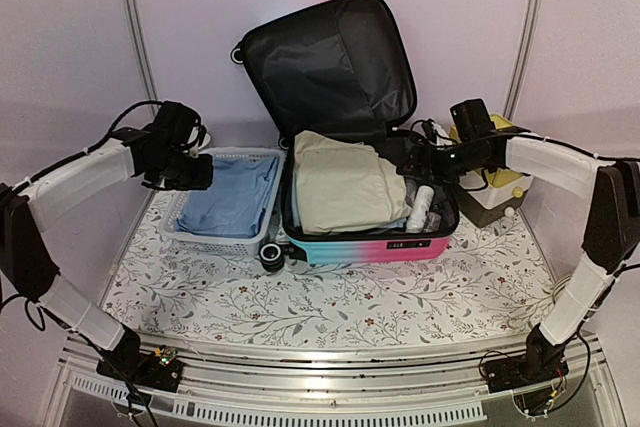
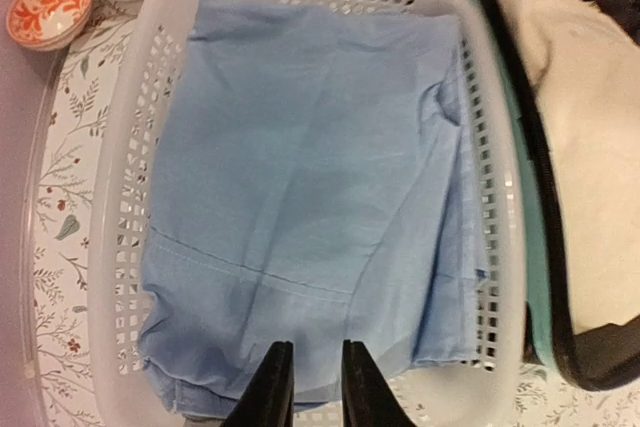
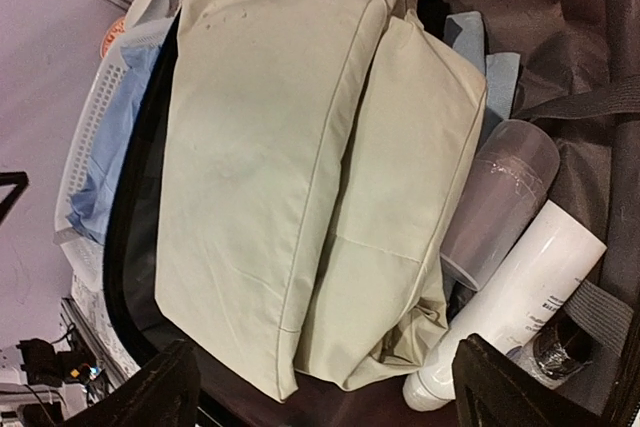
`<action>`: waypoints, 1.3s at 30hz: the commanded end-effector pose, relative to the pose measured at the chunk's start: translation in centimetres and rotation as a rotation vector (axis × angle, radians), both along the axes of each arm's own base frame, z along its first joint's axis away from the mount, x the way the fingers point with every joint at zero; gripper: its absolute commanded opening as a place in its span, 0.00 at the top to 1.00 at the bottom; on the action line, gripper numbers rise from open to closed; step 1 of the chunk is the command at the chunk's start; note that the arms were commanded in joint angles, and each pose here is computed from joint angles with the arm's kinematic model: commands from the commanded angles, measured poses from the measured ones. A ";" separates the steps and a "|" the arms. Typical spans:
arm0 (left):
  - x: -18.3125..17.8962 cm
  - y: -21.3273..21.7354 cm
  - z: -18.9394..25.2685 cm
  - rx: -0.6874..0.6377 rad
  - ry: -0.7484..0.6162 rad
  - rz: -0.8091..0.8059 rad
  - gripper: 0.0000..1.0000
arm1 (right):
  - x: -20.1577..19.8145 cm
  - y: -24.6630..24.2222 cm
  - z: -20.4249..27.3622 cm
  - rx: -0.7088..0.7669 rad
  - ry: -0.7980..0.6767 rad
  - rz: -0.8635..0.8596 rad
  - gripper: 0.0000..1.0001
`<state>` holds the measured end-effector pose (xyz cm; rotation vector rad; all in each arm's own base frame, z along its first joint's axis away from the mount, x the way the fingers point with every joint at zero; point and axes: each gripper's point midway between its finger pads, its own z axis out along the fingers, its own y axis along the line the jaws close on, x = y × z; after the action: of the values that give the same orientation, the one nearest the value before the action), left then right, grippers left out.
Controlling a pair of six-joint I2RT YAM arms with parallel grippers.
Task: Open, take out, and arrange the luggage
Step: Adjust the clothes in the bin, then pick up the clothes from the opened luggage.
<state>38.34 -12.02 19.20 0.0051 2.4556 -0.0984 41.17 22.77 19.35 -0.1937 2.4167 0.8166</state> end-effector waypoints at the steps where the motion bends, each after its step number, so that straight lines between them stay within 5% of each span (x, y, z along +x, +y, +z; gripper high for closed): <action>1: -0.6 -3.5 2.8 -0.125 -0.101 -0.130 0.77 | -1.0 -0.3 -2.8 -0.057 0.071 0.017 0.07; 15: -1.4 -5.5 3.4 -0.207 -0.140 -0.215 0.75 | 0.4 3.6 -7.9 -0.149 0.126 0.076 0.10; 20: -1.3 -5.5 3.2 -0.202 -0.137 -0.219 0.75 | 0.3 5.8 -8.5 -0.107 0.147 0.116 0.32; 27: -1.2 -6.8 2.9 -0.256 -0.119 -0.253 0.76 | 0.0 8.1 -2.6 0.040 0.075 0.177 0.96; 39: -1.7 -12.4 3.4 -0.493 -0.097 -0.369 0.77 | 0.0 3.3 6.8 0.274 -0.007 0.104 0.98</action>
<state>36.71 -21.37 22.34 0.2116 2.2748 -0.6889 40.68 27.56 21.14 -0.2436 2.4249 1.0806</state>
